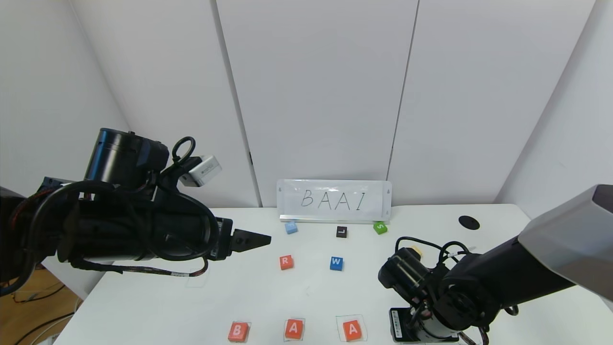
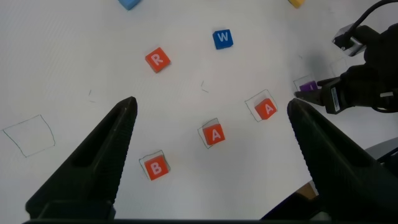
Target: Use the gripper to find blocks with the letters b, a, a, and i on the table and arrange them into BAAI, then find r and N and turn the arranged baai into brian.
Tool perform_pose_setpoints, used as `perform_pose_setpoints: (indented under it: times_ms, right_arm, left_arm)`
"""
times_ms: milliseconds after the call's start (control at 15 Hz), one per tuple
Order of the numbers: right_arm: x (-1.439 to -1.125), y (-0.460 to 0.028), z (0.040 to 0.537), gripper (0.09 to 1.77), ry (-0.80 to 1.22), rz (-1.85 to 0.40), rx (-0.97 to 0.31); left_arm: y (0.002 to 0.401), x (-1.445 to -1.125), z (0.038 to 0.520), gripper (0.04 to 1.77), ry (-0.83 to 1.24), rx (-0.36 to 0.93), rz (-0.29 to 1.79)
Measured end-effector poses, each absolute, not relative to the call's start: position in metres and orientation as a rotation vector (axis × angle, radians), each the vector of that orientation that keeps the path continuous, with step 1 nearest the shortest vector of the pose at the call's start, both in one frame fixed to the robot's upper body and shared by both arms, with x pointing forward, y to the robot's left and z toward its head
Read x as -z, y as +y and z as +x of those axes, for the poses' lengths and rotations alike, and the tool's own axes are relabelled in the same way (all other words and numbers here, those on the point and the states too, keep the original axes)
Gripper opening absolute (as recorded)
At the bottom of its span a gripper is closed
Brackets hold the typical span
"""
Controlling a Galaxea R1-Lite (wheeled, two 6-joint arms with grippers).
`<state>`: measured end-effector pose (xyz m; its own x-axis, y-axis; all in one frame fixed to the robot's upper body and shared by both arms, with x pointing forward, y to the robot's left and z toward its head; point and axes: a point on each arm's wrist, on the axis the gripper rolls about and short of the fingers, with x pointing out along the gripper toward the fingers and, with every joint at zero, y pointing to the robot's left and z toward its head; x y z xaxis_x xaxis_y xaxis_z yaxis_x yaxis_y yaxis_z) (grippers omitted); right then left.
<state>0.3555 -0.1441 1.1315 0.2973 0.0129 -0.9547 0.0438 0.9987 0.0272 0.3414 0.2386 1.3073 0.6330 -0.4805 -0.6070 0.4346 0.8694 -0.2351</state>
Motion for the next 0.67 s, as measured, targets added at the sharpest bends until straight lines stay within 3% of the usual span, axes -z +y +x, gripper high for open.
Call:
perform_pose_setpoints:
  times_ms: [267,667]
  right_arm:
    - [-1.133,-0.144,0.355,1.38,1.266,0.053,0.019]
    - [-1.147,-0.148,0.351,1.55,1.244,0.044,-0.011]
  left_arm:
    - [0.239,-1.308,0.342,1.72,0.713,0.524,-0.069]
    - [0.239,-1.307,0.341,1.72,0.716,0.524,-0.069]
